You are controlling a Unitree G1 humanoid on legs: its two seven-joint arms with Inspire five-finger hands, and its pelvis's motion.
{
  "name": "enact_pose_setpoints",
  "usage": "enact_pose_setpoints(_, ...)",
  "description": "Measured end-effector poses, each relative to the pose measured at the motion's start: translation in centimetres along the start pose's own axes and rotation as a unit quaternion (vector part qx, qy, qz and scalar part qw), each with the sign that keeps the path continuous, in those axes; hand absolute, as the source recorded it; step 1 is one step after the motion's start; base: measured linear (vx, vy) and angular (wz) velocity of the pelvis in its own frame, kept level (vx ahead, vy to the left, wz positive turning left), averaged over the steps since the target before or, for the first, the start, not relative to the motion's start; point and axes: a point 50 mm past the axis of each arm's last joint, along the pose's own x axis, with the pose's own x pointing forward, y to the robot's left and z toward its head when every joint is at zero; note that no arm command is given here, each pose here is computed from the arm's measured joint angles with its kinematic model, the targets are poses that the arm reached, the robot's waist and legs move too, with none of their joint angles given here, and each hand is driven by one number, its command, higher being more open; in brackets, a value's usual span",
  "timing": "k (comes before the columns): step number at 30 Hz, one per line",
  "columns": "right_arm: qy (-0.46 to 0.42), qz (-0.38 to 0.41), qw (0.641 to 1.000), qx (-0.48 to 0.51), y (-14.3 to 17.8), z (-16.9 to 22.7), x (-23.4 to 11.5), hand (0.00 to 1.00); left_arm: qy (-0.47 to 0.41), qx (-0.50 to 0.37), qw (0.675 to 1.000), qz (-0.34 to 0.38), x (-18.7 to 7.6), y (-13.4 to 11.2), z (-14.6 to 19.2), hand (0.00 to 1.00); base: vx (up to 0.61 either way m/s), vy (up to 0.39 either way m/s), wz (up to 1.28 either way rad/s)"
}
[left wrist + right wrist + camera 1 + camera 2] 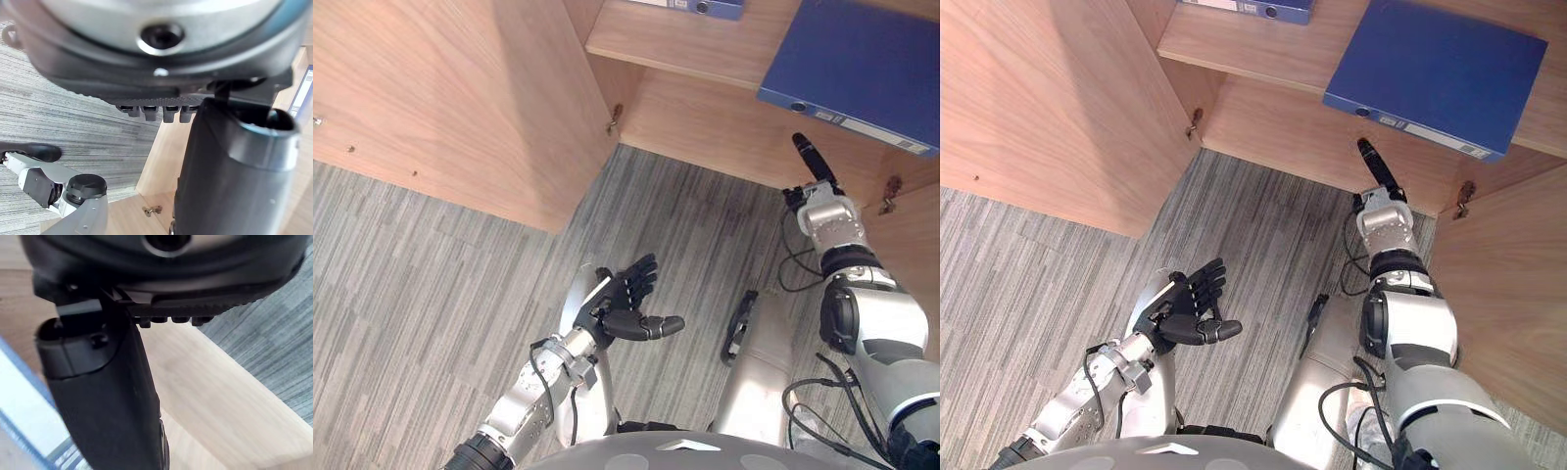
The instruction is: Walk over to the cabinet, pick up the folder, carry it to the office cabinet, place the folder inside the office cabinet, then close the office cabinet door
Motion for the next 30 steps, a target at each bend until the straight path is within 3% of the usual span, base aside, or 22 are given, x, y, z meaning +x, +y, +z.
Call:
enact_pose_setpoints(8, 0.005, 0.021, 0.999, -0.025, 0.7, -1.2, -0.2, 1.0, 0.002, 0.005, 1.0, 0.009, -0.1, 0.4, 0.0, 1.0, 0.0, 0.0, 0.0)
enact_pose_setpoints(18, 0.102, -0.032, 0.991, -0.078, -6.3, -9.8, -1.9, 1.0, 0.008, 0.002, 0.999, 0.046, -0.7, 2.0, -0.5, 1.0, 0.0, 0.008, -0.02)
enact_pose_setpoints(30, 0.134, -0.028, 0.986, -0.097, -10.4, -13.2, -4.2, 1.0, 0.025, 0.0, 0.995, 0.101, -1.4, 3.9, -1.8, 1.0, 0.02, 0.042, -0.06)
